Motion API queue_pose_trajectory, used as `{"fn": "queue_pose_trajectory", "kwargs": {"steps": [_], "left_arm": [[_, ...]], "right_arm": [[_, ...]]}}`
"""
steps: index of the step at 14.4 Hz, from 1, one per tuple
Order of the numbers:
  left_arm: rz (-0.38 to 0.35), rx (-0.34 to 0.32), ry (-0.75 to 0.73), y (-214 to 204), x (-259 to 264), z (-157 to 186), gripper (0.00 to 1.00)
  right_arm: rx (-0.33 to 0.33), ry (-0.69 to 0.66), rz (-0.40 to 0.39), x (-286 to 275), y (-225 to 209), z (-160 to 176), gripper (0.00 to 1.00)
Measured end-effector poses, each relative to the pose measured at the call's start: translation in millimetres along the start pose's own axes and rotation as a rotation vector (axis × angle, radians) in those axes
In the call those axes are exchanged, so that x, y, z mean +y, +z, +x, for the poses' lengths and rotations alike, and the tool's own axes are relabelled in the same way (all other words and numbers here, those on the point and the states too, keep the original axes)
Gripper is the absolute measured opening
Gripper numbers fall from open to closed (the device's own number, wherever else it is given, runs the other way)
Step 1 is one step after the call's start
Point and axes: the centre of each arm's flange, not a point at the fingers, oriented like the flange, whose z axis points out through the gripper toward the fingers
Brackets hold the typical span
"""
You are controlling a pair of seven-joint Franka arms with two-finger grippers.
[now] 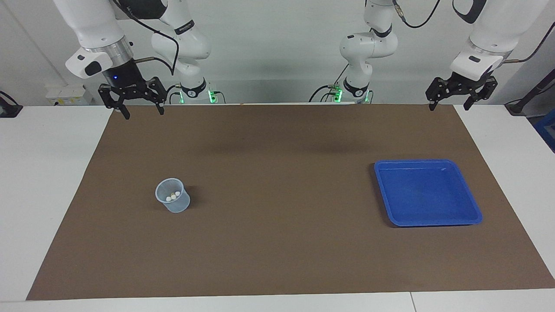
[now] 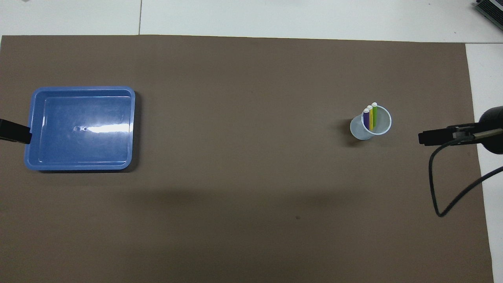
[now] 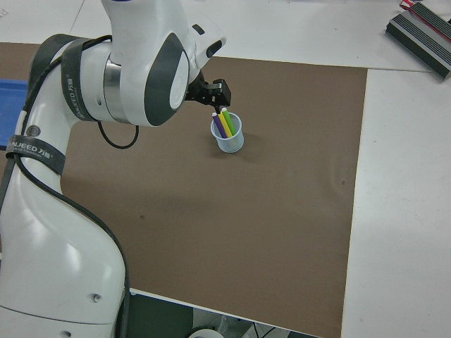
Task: Right arm passes pens to left for tray arrangement
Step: 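Move the right gripper toward the white cup holding pens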
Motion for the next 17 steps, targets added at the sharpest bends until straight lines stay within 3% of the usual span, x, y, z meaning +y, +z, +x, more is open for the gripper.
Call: {"fn": "queue_pose_trajectory", "kwargs": {"steps": [11,17], "left_arm": [[0.0,0.0,0.0,0,0,0,1.0],[0.0,0.0,0.0,0,0,0,1.0]], "right_arm": [[-0.043,0.013,0.002,-1,22,-5,1.0],[-0.003,0.017,-0.006,-1,46,-10,1.0]]}}
